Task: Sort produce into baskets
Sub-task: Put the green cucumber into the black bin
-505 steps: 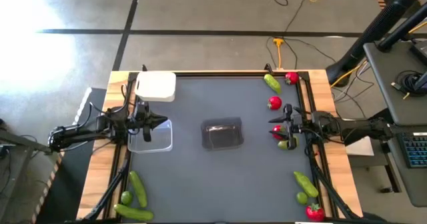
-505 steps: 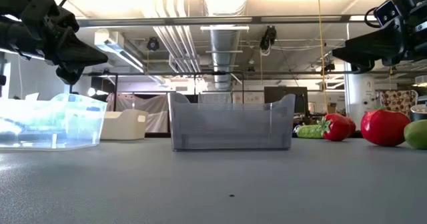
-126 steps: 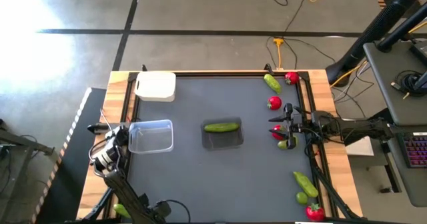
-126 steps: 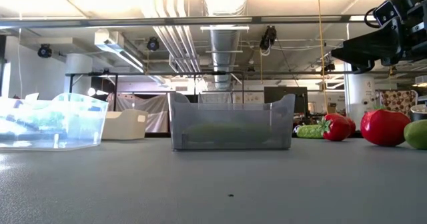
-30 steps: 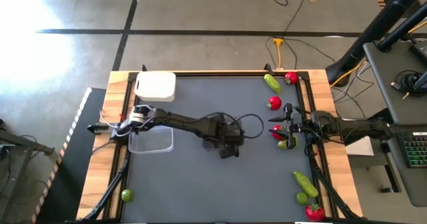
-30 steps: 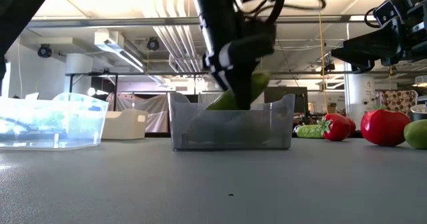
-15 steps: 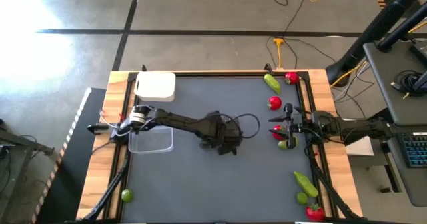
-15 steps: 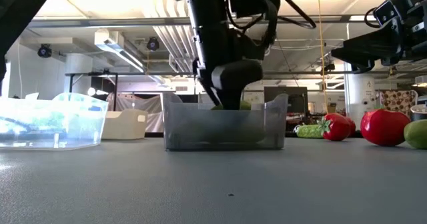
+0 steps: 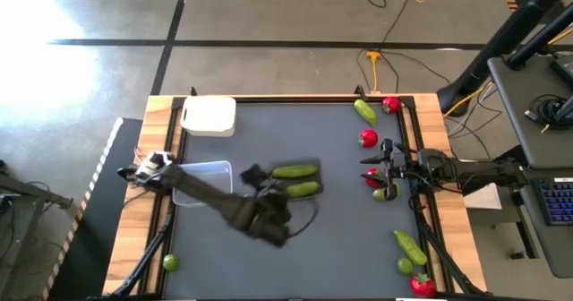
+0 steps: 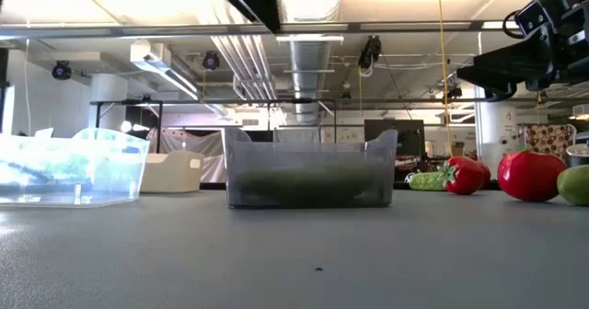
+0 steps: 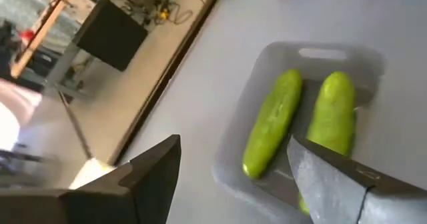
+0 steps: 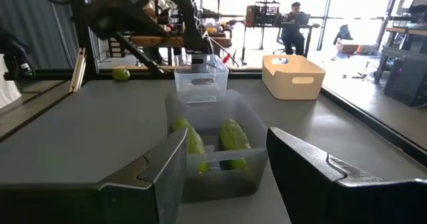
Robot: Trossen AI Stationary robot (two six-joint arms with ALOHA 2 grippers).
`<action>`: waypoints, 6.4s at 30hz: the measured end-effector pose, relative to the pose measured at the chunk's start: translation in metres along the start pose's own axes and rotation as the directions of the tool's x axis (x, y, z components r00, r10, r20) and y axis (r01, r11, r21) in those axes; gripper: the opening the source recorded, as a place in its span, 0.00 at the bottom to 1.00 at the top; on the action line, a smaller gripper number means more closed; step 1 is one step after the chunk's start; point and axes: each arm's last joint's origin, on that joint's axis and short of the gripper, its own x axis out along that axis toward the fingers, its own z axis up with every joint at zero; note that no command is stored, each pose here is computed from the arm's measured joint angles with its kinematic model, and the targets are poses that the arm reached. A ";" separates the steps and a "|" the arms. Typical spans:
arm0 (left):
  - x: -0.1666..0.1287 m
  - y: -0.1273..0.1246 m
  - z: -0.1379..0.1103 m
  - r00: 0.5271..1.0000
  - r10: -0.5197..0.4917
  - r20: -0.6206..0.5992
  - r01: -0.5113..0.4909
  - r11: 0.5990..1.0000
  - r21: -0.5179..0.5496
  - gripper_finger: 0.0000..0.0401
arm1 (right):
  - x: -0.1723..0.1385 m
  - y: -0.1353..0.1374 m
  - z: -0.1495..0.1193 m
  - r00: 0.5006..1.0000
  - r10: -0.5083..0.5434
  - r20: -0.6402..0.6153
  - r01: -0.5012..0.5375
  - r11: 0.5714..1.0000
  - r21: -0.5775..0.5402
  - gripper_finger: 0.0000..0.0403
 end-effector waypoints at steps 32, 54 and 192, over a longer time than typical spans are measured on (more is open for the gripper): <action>0.052 -0.157 -0.129 0.374 -0.790 0.486 0.758 0.562 0.331 0.57 | 0.000 0.000 0.000 1.000 0.000 0.000 0.000 1.000 0.000 0.49; 0.141 -0.147 -0.122 0.432 -0.707 0.560 0.691 0.659 0.298 0.53 | -0.003 0.000 0.025 0.966 0.002 0.259 -0.099 0.926 0.363 0.49; 0.166 -0.215 -0.112 0.471 -0.596 0.651 0.707 0.696 0.125 0.52 | 0.269 0.044 0.081 0.658 -0.324 -0.679 0.304 0.940 -0.155 0.45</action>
